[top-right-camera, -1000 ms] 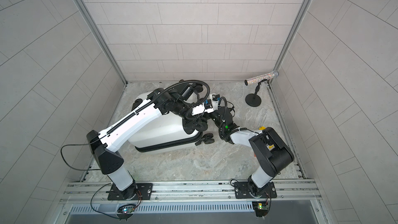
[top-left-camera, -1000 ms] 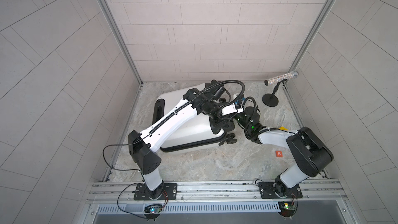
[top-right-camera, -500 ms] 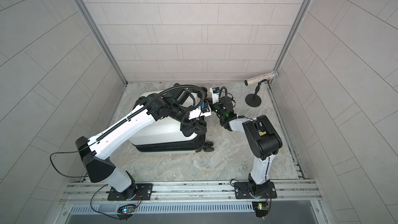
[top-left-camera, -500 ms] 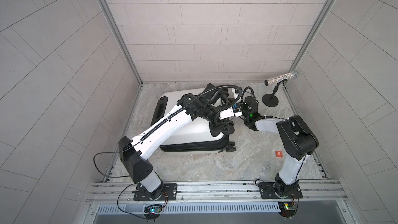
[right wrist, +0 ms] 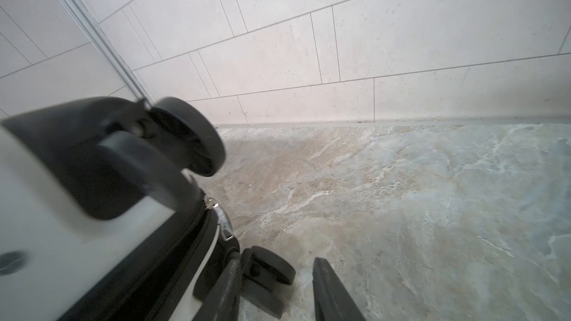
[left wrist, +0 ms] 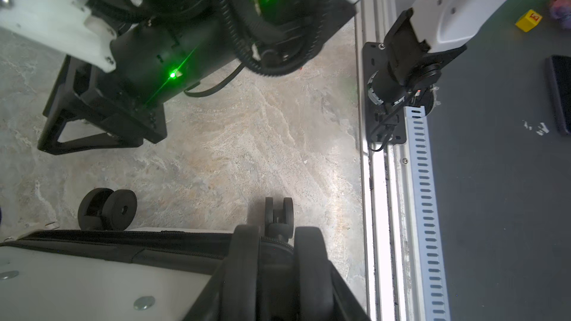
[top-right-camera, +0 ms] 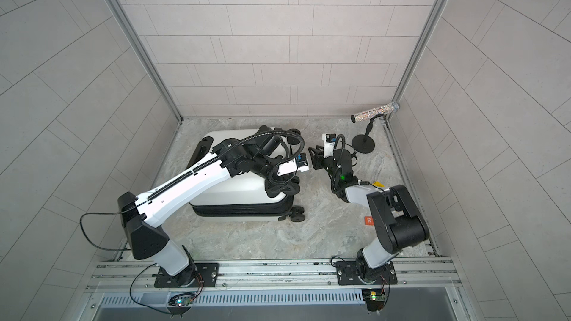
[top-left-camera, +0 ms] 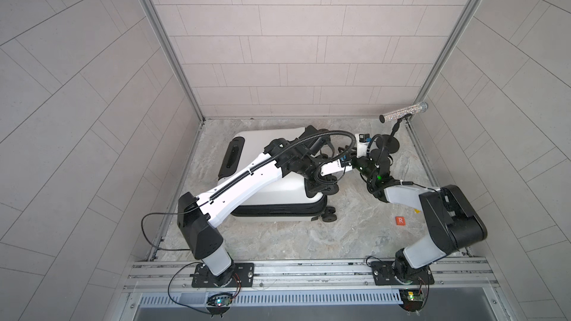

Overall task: Open the suitcase zippers
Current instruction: Unzip the zipper on the suitcase, then open the suitcase at the center of the board.

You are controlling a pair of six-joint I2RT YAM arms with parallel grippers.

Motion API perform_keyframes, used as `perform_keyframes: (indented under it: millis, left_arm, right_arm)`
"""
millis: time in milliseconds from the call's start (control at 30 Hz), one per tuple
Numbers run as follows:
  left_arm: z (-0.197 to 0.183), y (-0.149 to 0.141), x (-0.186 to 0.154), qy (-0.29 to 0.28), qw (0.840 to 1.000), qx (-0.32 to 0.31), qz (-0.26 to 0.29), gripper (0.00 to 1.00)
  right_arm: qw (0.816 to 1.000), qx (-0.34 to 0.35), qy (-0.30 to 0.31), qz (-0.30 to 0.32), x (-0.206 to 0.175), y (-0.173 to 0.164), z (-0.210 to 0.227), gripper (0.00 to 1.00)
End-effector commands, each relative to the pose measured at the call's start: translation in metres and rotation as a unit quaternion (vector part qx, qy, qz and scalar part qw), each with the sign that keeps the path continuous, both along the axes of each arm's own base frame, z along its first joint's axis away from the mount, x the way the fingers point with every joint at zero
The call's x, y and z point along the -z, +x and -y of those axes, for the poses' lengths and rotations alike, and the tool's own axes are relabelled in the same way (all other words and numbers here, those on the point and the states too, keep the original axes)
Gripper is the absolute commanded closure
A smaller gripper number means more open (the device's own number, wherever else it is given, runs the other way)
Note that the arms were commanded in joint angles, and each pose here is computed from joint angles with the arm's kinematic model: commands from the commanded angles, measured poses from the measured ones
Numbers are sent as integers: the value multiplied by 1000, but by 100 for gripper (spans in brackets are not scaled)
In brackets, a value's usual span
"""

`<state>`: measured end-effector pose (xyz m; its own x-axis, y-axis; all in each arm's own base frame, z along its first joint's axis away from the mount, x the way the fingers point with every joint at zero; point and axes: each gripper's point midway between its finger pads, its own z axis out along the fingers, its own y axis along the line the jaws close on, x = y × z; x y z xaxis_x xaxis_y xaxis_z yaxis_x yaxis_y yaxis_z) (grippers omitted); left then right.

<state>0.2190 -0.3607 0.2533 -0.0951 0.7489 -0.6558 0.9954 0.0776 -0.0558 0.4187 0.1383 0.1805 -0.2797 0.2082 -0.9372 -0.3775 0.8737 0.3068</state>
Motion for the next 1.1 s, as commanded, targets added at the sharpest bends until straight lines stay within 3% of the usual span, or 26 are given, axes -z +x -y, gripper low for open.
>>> perform_keyframes:
  millis: [0, 200, 300, 467, 667, 833, 1067]
  left_arm:
    - [-1, 14, 1, 7, 999, -49, -19, 77]
    - [-2, 9, 1, 12, 999, -47, -25, 27]
    - [-8, 16, -10, 10, 997, -75, -9, 16]
    - [-41, 51, -27, -8, 978, -207, 8, 15]
    - [-102, 99, -43, -105, 921, -374, -25, 15]
    - [-131, 109, -37, -136, 899, -414, -44, 15]
    - [-134, 104, -30, -139, 900, -408, -63, 15]
  right_arm:
    - [1000, -16, -13, -2, -4, -21, -1, 57]
    - [995, -81, -47, 18, -26, -65, -10, 53]
    - [987, -139, -78, 23, -36, -91, -20, 49]
    - [967, -231, -108, 23, -49, -134, -38, 39]
    - [906, -382, -185, -5, -32, -196, -67, 30]
    - [867, -432, -248, -10, -19, -212, -86, 26]
    - [860, -425, -283, 12, -12, -194, -110, 28]
